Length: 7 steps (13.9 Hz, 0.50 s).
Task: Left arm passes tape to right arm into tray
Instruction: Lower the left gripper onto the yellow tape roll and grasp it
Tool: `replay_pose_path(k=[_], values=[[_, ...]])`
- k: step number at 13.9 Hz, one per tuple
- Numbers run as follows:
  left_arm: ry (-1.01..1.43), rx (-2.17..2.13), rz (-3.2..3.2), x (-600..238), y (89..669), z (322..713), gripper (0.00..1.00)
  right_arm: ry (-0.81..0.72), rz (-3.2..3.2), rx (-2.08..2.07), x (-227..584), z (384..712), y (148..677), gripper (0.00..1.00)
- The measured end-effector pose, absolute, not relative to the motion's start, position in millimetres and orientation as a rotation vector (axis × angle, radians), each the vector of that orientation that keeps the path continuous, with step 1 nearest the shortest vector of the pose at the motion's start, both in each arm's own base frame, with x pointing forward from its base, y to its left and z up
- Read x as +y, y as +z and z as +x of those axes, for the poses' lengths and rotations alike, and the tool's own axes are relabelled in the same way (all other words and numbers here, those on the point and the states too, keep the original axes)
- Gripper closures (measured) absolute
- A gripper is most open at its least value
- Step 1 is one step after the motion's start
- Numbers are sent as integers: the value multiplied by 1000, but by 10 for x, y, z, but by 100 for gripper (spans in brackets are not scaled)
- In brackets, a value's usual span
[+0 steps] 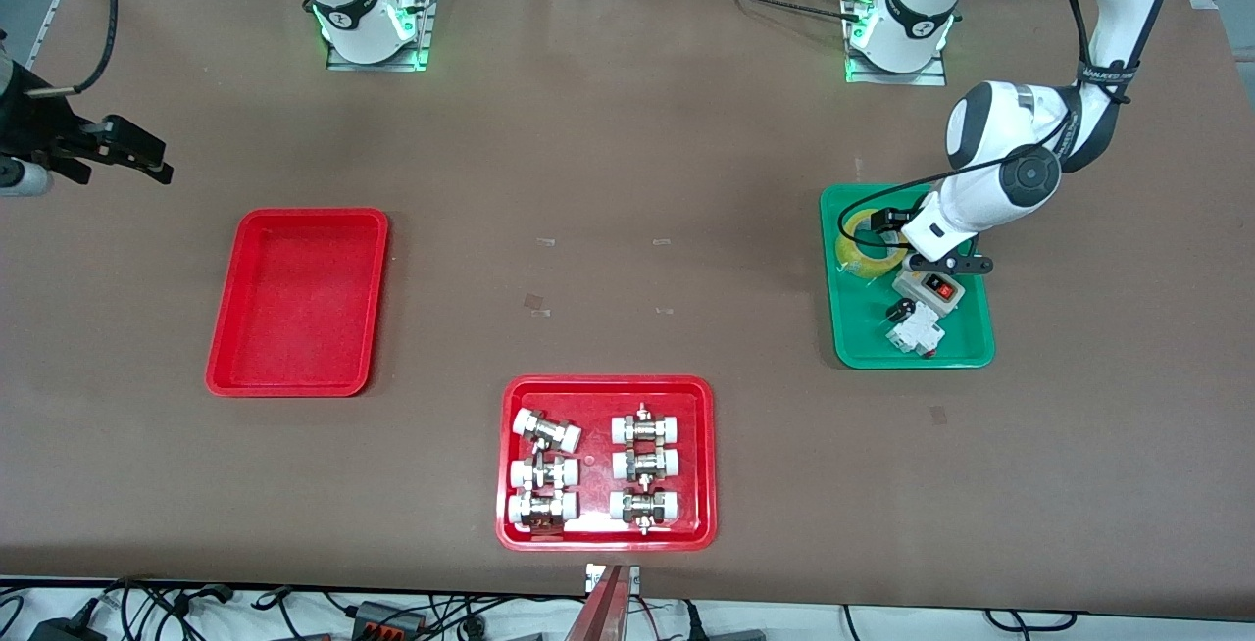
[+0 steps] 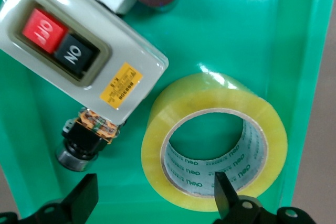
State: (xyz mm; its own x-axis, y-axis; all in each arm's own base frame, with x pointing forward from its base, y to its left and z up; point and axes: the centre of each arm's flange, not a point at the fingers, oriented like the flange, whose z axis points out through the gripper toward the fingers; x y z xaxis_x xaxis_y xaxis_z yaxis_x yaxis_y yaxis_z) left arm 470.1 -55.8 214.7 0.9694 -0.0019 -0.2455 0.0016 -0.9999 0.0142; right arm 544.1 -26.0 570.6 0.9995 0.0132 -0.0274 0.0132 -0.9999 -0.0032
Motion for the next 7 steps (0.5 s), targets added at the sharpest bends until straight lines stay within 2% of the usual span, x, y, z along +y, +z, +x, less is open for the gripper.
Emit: replay_pose_path(k=[4, 6, 7], values=[[-410, 6, 3103, -585, 2096, 4645, 41, 101, -3133, -80, -55, 5561, 5484, 0], [-408, 8, 3102, -595, 2099, 4647, 46, 122, -3131, -104, 28, 5632, 5411, 0], [-406, 6, 3101, -609, 2104, 4649, 57, 142, -3130, -107, 41, 5645, 5382, 0]])
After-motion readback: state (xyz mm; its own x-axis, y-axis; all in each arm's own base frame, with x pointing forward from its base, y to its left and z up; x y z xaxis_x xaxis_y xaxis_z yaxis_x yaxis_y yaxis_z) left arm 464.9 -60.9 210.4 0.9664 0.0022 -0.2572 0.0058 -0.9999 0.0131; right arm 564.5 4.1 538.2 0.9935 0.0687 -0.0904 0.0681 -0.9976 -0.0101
